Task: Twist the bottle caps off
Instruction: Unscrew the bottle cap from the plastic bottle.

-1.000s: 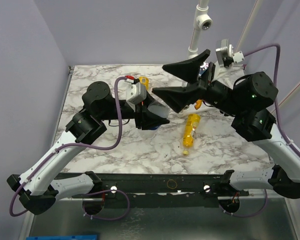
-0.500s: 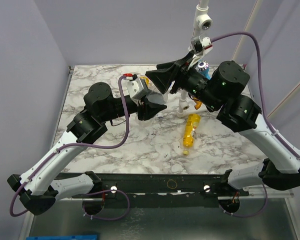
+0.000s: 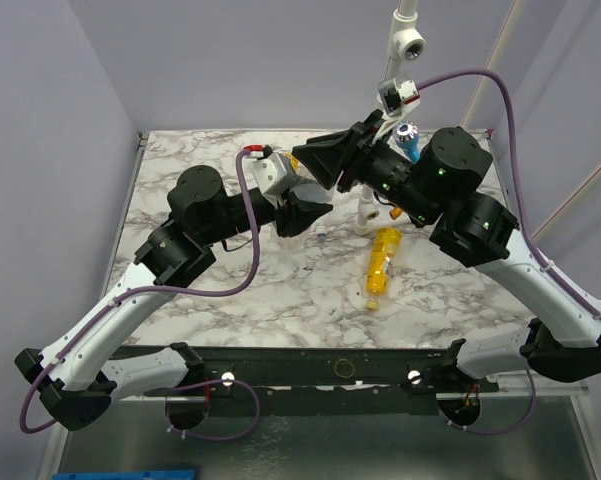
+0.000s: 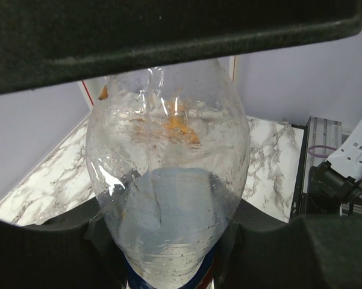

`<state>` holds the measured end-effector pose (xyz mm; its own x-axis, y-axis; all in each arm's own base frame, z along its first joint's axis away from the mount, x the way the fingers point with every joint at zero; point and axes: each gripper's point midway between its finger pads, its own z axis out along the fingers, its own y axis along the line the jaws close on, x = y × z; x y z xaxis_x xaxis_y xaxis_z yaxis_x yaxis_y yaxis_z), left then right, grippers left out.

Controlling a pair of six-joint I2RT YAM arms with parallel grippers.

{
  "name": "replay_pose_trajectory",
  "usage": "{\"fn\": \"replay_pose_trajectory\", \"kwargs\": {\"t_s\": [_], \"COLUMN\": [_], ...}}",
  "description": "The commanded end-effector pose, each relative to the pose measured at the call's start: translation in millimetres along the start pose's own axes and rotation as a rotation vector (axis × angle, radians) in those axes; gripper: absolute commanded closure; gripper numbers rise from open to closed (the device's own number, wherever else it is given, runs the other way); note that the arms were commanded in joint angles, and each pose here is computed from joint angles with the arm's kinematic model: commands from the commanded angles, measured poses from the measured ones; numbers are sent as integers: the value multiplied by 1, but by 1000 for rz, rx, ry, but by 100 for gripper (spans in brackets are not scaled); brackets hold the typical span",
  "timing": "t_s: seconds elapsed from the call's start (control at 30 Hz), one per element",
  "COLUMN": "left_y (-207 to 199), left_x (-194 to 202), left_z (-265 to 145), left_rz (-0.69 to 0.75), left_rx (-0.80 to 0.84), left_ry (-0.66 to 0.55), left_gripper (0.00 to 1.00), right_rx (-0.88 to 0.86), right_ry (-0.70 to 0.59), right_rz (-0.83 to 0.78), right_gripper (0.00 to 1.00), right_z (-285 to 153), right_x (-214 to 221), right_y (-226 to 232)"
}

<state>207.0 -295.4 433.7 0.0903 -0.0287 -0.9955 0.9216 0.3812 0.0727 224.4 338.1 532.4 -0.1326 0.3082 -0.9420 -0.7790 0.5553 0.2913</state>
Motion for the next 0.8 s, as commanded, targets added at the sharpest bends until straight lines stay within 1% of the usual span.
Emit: {"fn": "replay_pose_trajectory", "kwargs": {"t_s": [0.0,0.1,0.13,0.17,0.3,0.33,0.43,0.47,0.53,0.6,0.67,0.73,0.77], "left_y": [5,2,1,-1,-11,-17,-42,-51,-70,-91,-108,-119,-124], "left_x": [-14,-15,-15,-16,-15,-15,-15,-15,-17,-18,-21,-24,-26], "left_z": [-3,-3,-3,-3,-4,-4,-10,-12,-19,-28,-39,-47,-51], "left_rz": [4,-3,-8,-12,-18,-45,-63,-75,-104,-136,-177,-208,-214], "left_rx": [-35,-22,-17,-8,46,76,210,261,369,500,614,693,725], "left_ry": [-48,-50,-51,-51,-51,-49,-43,-40,-28,-11,7,21,26], "left_gripper": [100,100,100,100,100,100,100,100,100,100,100,100,100], "right_rx": [-4,-11,-17,-23,-93,-120,-327,-421,-664,-911,-1085,-1222,-1253], "right_ry": [-39,-55,-59,-64,-100,-113,-138,-145,-156,-125,-82,-35,-20], "right_rz": [8,5,2,-3,-42,-57,-124,-144,-191,-227,-242,-242,-241], "right_gripper": [69,94,98,99,99,99,99,99,99,99,99,99,99], "right_z": [-5,-7,-7,-8,-17,-20,-40,-49,-79,-111,-135,-153,-157], "right_x": [-11,-17,-18,-20,-33,-38,-48,-48,-48,-39,-33,-24,-22], "right_y": [2,4,5,6,18,23,58,73,109,139,156,165,166]}}
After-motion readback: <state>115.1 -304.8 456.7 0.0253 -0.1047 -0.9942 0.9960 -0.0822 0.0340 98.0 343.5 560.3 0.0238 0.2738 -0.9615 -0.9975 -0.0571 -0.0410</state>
